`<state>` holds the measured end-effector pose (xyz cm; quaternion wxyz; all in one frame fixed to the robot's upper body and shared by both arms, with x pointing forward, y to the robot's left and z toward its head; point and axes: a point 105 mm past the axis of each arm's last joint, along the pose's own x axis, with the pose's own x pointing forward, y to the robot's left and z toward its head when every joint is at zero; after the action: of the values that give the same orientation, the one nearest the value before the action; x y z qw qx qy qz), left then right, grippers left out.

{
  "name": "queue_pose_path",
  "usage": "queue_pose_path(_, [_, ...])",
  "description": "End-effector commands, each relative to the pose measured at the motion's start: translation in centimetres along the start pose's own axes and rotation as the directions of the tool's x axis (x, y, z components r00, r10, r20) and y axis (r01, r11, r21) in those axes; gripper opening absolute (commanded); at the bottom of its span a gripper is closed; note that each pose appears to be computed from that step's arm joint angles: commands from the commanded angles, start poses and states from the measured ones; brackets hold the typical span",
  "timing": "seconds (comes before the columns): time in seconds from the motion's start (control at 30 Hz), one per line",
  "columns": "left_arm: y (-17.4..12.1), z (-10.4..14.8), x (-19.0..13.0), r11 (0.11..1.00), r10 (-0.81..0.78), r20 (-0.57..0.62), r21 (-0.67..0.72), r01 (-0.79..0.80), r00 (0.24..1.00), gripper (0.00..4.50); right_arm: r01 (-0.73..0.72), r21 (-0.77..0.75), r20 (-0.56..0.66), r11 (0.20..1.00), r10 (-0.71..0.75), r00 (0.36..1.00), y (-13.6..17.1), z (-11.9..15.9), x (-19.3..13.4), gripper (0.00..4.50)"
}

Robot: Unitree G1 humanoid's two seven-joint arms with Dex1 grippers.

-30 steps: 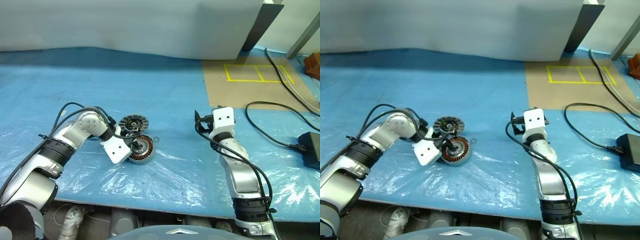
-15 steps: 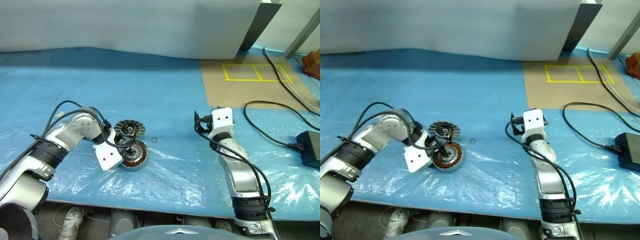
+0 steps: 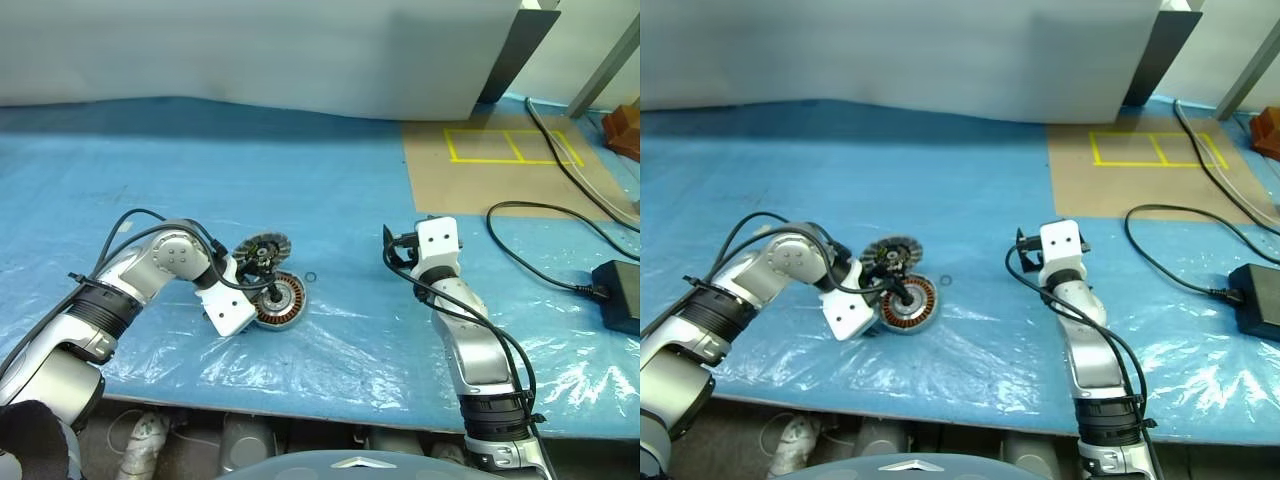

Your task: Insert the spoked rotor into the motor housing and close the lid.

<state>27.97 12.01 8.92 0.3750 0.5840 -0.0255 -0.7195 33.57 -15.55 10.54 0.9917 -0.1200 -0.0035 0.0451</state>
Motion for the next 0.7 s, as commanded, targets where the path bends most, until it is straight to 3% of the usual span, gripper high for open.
queue_pose_path(0.03, [1.5,0.7,-0.8,0.995,0.087,-0.004,0.048,-0.087,0.996,4.41,0.003,-0.013,0.039,1.0,-0.002,0.999,-0.1,0.8,0.1,4.5])
queue_pose_path(0.13, [2.5,3.0,-1.9,0.981,0.172,0.116,0.073,-0.181,0.978,4.41,0.001,-0.011,0.037,1.0,0.0,0.999,0.0,0.7,0.0,4.5])
queue_pose_path(0.27, [2.7,3.7,-3.6,0.974,0.219,0.125,0.037,-0.225,0.968,4.41,-0.005,-0.012,0.029,1.0,0.005,1.0,0.1,0.4,0.0,4.5])
queue_pose_path(0.5, [0.3,3.9,-6.5,0.985,0.149,0.113,-0.11,-0.136,0.982,4.41,-0.024,0.002,0.034,1.0,0.024,0.999,0.4,0.4,0.1,4.5])
queue_pose_path(0.6, [-1.0,2.7,-7.7,0.958,0.166,0.062,-0.247,-0.146,0.984,4.41,-0.178,0.057,0.096,0.982,0.172,0.98,2.4,1.9,-0.3,4.5])
queue_pose_path(0.7, [0.1,1.7,-8.7,0.809,0.393,0.082,-0.503,-0.302,0.916,4.41,-0.459,0.026,0.111,0.888,0.453,0.884,5.3,2.5,-2.0,4.5])
